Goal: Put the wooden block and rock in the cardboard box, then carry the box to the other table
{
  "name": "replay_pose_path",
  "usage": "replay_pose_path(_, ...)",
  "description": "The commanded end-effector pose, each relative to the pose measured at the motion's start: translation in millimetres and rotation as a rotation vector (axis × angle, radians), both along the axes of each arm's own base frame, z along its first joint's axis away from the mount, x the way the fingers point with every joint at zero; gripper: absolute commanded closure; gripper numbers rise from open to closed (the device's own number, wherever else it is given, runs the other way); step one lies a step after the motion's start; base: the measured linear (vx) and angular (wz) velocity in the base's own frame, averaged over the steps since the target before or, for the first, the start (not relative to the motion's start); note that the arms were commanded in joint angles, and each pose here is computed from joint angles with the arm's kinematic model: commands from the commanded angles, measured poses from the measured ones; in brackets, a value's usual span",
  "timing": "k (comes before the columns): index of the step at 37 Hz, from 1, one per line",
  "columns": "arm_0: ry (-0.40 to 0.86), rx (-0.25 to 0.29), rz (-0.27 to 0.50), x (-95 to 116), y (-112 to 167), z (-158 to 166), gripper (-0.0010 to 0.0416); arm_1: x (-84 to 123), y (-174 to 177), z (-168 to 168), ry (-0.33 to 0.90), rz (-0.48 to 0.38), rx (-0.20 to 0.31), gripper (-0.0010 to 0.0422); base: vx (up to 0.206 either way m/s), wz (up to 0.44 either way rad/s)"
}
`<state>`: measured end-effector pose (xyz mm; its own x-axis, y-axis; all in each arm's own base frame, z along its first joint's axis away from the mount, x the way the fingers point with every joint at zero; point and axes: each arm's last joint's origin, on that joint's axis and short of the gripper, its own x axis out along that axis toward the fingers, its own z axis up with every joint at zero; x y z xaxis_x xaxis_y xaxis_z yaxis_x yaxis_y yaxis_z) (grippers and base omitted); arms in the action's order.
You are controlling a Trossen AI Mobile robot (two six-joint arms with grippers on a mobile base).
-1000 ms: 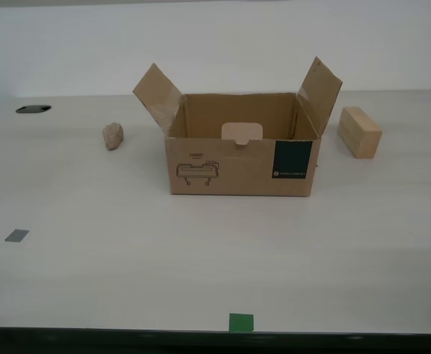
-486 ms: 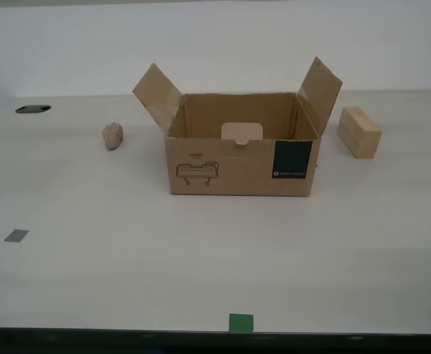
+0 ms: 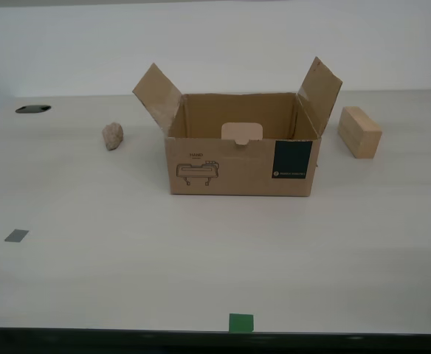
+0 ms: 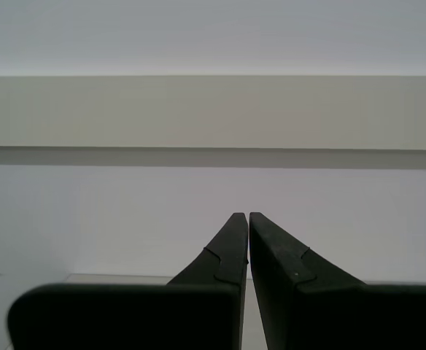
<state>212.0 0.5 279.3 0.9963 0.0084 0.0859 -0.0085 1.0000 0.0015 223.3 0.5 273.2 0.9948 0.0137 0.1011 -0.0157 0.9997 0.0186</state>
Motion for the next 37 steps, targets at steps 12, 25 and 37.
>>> replay_pose_path(12, -0.004, 0.001, -0.001, -0.1, -0.1, 0.6, 0.0406, 0.2, 0.1, 2.5, -0.011, 0.004, 0.003, 0.0412, 0.0, 0.0)
replay_pose_path(25, -0.004, 0.002, -0.001, -0.1, -0.1, 0.6, 0.0405, 1.1, 0.1, 9.2, -0.033, -0.002, -0.043, 0.0412, 0.0, 0.0)
replay_pose_path(37, -0.004, 0.006, -0.001, -0.1, -0.1, 0.6, 0.0405, 1.2, 0.1, 7.9, -0.024, -0.003, -0.054, 0.0412, 0.0, 0.0)
